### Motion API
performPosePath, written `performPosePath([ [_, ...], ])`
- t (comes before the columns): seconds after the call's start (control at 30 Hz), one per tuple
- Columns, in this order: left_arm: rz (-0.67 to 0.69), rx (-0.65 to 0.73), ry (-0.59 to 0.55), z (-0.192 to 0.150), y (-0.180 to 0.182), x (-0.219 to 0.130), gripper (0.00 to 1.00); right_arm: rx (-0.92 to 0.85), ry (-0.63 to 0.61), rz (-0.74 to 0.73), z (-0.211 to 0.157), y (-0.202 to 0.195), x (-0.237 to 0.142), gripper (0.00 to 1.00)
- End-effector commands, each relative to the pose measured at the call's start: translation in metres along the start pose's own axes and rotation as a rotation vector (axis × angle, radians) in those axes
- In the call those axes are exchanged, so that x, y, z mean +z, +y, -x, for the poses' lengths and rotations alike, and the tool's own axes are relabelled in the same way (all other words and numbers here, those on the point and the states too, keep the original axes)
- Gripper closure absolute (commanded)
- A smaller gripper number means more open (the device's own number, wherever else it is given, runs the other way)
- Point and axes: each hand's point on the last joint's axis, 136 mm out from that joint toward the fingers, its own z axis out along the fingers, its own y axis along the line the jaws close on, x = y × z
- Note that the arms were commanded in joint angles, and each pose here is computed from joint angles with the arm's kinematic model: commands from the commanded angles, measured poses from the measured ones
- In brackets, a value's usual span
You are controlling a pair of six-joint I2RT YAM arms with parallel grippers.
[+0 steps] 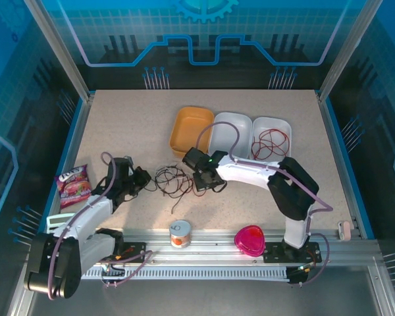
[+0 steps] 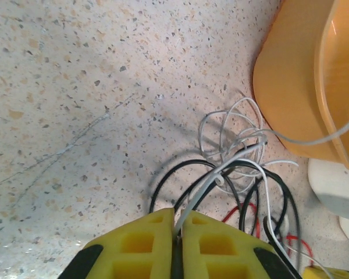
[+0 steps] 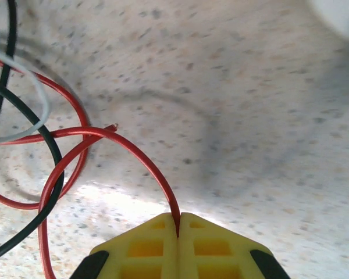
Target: Untangle the cables
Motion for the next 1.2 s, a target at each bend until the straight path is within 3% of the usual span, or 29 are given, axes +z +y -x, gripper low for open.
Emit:
performPosePath([
  [0.0, 0.049, 0.01, 0.0, -0.002, 0.015, -0.002, 1.0, 0.032, -0.041, -0.062, 0.003, -0.026, -0.017, 1.0],
  [0.4, 0.073, 0.002, -0.014, 0.002, 0.021, -0.002, 1.0, 0.101, -0.179, -0.125, 0.018, -0.077, -0.068, 1.0],
  [0.77, 0.07, 0.01, -0.003, 0.003, 0.019, 0.0, 1.0, 0.125, -0.342, 0.015, 0.032, -0.084, -0.117, 1.0],
  [0.97, -0.068, 0.089, 0.04, 0.003, -0.017, -0.008, 0.65, 0.073, -0.421, 0.162, 0.035, -0.063, -0.139, 1.0],
  [1.17, -0.294, 0.319, -0.002, 0.005, -0.081, -0.044, 0.47, -0.004, -0.492, 0.183, 0.038, -0.047, -0.16, 1.0],
])
